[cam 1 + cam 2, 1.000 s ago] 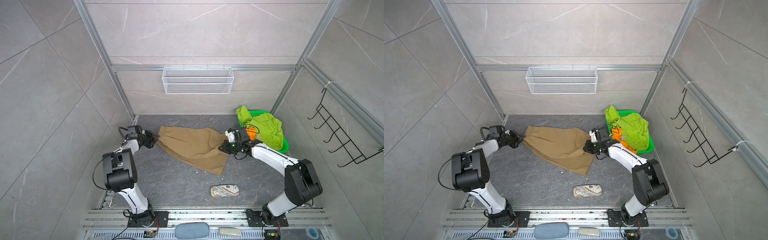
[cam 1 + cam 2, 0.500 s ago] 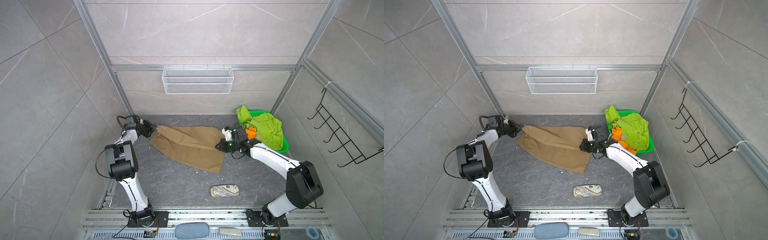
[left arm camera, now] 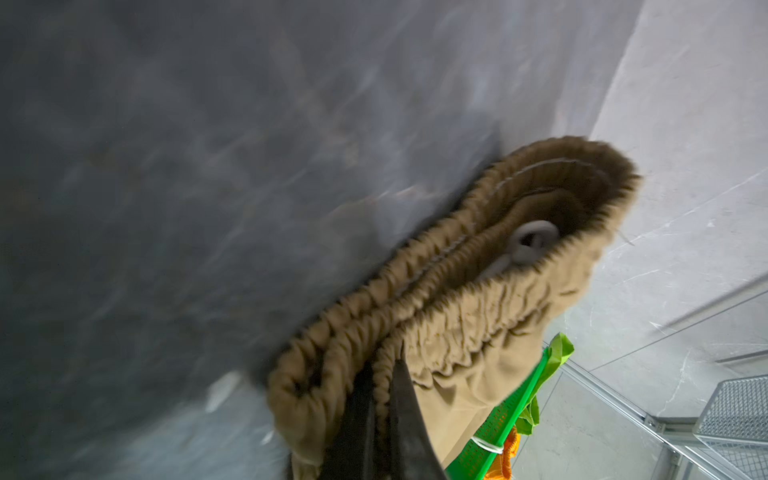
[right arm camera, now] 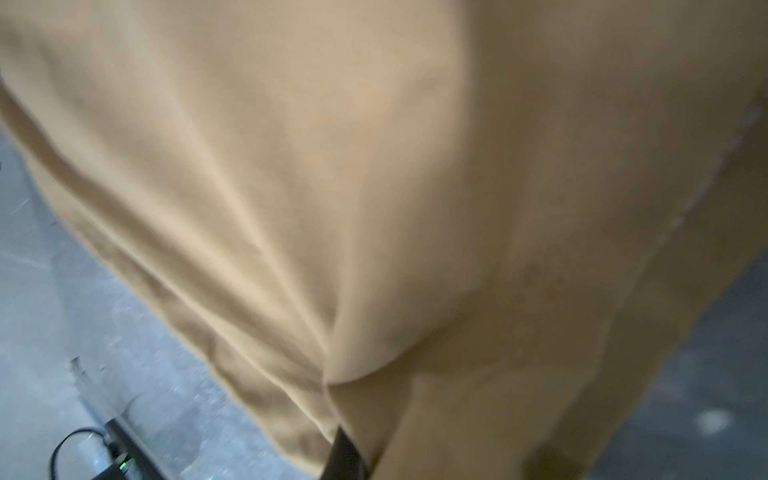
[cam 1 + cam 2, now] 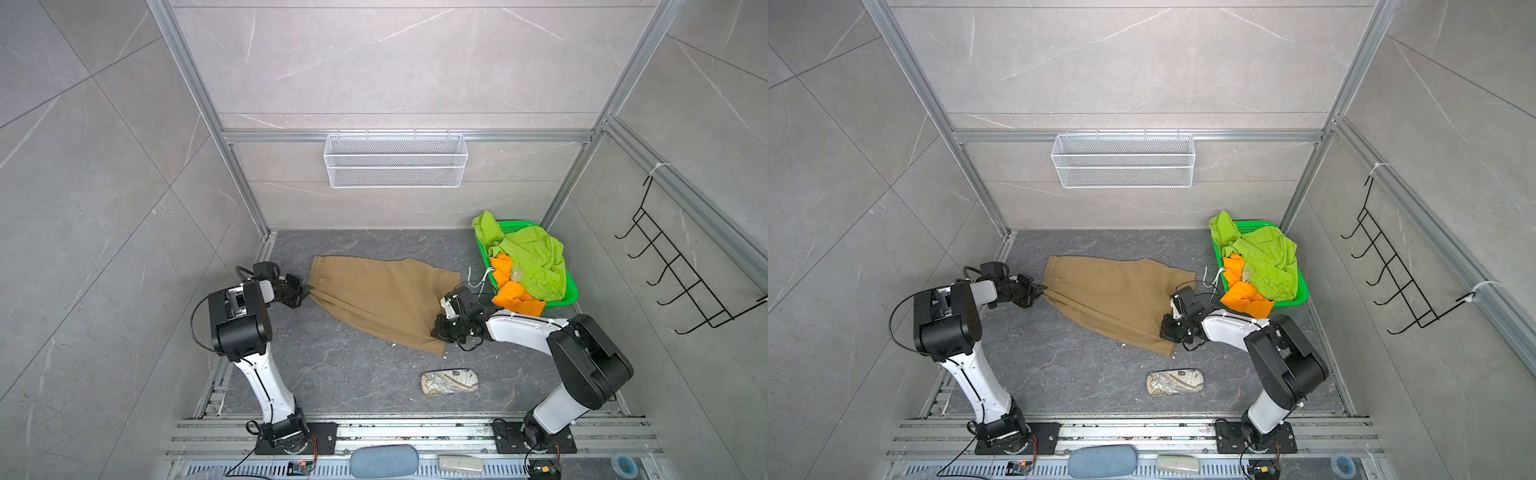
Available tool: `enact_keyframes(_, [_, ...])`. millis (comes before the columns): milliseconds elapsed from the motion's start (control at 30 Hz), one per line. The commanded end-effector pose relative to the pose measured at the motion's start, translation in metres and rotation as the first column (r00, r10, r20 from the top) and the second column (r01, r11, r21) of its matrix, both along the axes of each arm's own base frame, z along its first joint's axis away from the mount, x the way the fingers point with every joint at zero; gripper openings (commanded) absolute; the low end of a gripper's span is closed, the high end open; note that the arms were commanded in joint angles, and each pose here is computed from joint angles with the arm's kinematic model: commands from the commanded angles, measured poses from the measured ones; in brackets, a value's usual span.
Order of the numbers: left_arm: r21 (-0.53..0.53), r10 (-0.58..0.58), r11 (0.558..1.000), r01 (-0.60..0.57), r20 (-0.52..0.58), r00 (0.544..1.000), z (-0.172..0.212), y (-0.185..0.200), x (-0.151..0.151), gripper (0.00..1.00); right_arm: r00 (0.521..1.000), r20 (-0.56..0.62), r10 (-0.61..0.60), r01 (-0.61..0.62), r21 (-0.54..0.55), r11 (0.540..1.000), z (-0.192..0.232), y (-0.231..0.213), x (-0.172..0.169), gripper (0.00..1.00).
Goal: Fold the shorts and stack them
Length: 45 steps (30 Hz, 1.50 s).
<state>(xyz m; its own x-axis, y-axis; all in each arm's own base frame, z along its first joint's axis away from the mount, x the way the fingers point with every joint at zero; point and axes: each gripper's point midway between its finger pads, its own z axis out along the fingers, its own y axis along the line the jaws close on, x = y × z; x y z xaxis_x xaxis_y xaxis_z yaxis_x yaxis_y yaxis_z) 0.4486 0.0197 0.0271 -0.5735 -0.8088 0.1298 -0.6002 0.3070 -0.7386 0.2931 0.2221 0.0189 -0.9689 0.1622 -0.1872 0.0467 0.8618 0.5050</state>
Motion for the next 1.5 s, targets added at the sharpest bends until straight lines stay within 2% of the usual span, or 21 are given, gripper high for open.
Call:
enact_keyframes(0, [0.012,0.04,0.999,-0.04,0.0,0.999,-0.001,0.001,-0.019,0.0,1.0,0.012,-0.025,0.026,-0.092,0.995,-0.01,-0.027,0.027,0.0])
enact_keyframes(100, [-0.035,0.056,0.998,-0.056,0.002,0.998,-0.004,-0.01,-0.036,0.0,0.999,0.037,-0.023,0.027,-0.12,0.992,-0.003,-0.037,0.059,0.0])
enact_keyframes(233, [-0.061,0.059,0.997,-0.057,0.038,0.998,0.01,-0.018,-0.047,0.0,0.996,0.082,-0.016,0.023,-0.095,0.995,0.03,-0.035,0.083,0.0])
enact_keyframes(367, [-0.061,0.049,0.997,-0.046,0.062,0.997,0.025,-0.019,-0.045,0.0,0.996,0.086,-0.03,0.037,-0.078,0.996,0.04,-0.036,0.078,0.09])
enact_keyframes(667, [-0.072,0.014,0.997,-0.006,0.117,0.993,0.05,-0.036,-0.038,0.0,0.996,0.05,-0.071,0.074,-0.061,0.995,0.026,-0.046,0.066,0.38])
enact_keyframes(800, [-0.072,0.011,0.997,-0.002,0.127,0.992,0.056,-0.035,-0.038,0.0,0.994,0.049,-0.102,0.105,-0.064,0.992,0.026,-0.061,0.065,0.44])
enact_keyframes(1067, [-0.08,0.011,0.997,0.001,0.146,0.989,0.065,-0.036,-0.033,0.0,0.982,0.055,-0.178,0.18,-0.029,0.983,0.024,-0.089,0.075,0.44])
enact_keyframes(1200, [-0.081,0.007,0.997,0.005,0.146,0.989,0.065,-0.036,-0.033,0.0,0.98,0.055,-0.19,0.191,0.0,0.982,0.02,-0.087,0.085,0.34])
enact_keyframes(1267, [-0.084,0.006,0.996,0.007,0.144,0.99,0.064,-0.037,-0.034,0.0,0.979,0.055,-0.195,0.195,0.009,0.981,0.019,-0.086,0.09,0.24])
enact_keyframes(1333, [-0.083,0.003,0.997,0.009,0.144,0.99,0.064,-0.037,-0.035,0.0,0.978,0.058,-0.199,0.198,0.019,0.98,0.02,-0.084,0.093,0.19])
enact_keyframes(1400, [-0.083,0.002,0.997,0.009,0.141,0.99,0.063,-0.037,-0.035,0.0,0.977,0.068,-0.2,0.199,0.024,0.98,0.026,-0.084,0.096,0.2])
enact_keyframes(1467, [-0.085,0.001,0.996,0.012,0.142,0.99,0.062,-0.038,-0.036,0.0,0.976,0.077,-0.202,0.201,0.021,0.979,0.033,-0.085,0.098,0.27])
